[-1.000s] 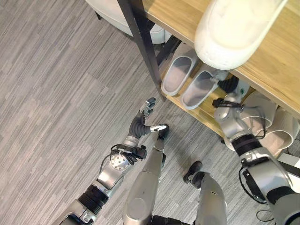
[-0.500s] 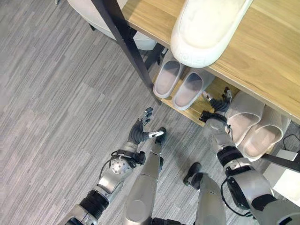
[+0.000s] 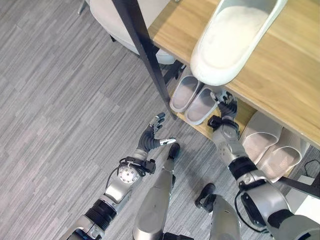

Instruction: Arrange the slippers neatly on the shoe rack.

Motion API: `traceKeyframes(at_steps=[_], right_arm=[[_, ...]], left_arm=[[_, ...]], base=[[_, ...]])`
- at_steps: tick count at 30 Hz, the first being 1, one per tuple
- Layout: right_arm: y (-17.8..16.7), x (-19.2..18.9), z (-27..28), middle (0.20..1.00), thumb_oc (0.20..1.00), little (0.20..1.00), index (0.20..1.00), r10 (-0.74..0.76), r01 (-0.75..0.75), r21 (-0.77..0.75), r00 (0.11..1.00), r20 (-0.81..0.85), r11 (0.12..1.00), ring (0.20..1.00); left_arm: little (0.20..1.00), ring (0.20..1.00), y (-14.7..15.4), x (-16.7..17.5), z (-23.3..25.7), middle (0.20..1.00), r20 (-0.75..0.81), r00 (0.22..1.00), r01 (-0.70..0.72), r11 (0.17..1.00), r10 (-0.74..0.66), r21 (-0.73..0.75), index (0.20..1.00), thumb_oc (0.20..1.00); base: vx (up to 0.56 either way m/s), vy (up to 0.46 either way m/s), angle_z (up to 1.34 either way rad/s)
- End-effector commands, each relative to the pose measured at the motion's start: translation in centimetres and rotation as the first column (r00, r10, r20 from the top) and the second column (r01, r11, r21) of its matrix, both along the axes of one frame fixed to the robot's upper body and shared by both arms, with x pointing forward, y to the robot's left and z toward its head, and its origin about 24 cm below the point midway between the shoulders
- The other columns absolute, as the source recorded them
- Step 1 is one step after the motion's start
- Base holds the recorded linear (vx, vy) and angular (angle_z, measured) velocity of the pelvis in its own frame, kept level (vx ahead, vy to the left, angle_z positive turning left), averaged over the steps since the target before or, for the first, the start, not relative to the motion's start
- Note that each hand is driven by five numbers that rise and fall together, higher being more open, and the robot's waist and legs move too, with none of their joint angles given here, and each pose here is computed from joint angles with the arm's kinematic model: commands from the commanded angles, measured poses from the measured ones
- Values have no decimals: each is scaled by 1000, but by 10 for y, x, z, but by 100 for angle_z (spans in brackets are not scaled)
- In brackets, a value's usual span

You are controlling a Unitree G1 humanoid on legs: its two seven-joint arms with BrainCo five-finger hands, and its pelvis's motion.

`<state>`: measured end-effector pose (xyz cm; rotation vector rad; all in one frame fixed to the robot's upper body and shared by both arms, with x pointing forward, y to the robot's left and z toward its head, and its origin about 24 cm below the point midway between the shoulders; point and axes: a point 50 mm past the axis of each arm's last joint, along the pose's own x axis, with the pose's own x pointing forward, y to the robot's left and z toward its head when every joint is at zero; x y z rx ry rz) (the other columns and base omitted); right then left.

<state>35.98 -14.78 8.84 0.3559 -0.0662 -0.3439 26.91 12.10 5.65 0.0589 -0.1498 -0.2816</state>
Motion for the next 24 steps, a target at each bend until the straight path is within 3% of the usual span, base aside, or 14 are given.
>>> traceKeyframes(at_steps=[1,6,11,16,20,24], right_arm=[[-1,-10,-4,1000,1000,1000,1000,44,-41,-98,998,33,994,1000],[-8,-41,-38,1000,1000,1000,1000,122,-130,-182,991,-56,975,1000],[-34,-105,-51,1000,1000,1000,1000,356,-361,-253,932,-70,897,1000],[-42,-148,-78,1000,1000,1000,1000,423,-459,-223,885,-192,860,1000],[-50,-175,-111,1000,1000,1000,1000,491,-565,-136,793,-361,814,1000],[-55,-178,-122,1000,1000,1000,1000,501,-627,-176,735,-457,759,1000]], left_arm=[[1000,1000,1,-1,5,1000,24,999,31,1000,-31,-6,1000,1000],[1000,1000,13,-2,-2,1000,-21,1000,-23,1000,23,-11,1000,1000],[1000,1000,38,-19,-13,1000,-72,995,-66,998,67,9,1000,1000],[1000,1000,45,-31,-31,1000,-156,987,-42,998,49,48,1000,1000],[1000,1000,53,-43,-47,1000,-237,970,104,967,-48,231,1000,1000],[1000,1000,48,-43,-49,1000,-257,955,239,902,-150,360,1000,1000]], base=[[42,-25,-34],[62,-22,-41],[70,-46,-26],[45,-17,-14],[33,9,-50],[36,-8,-51]])
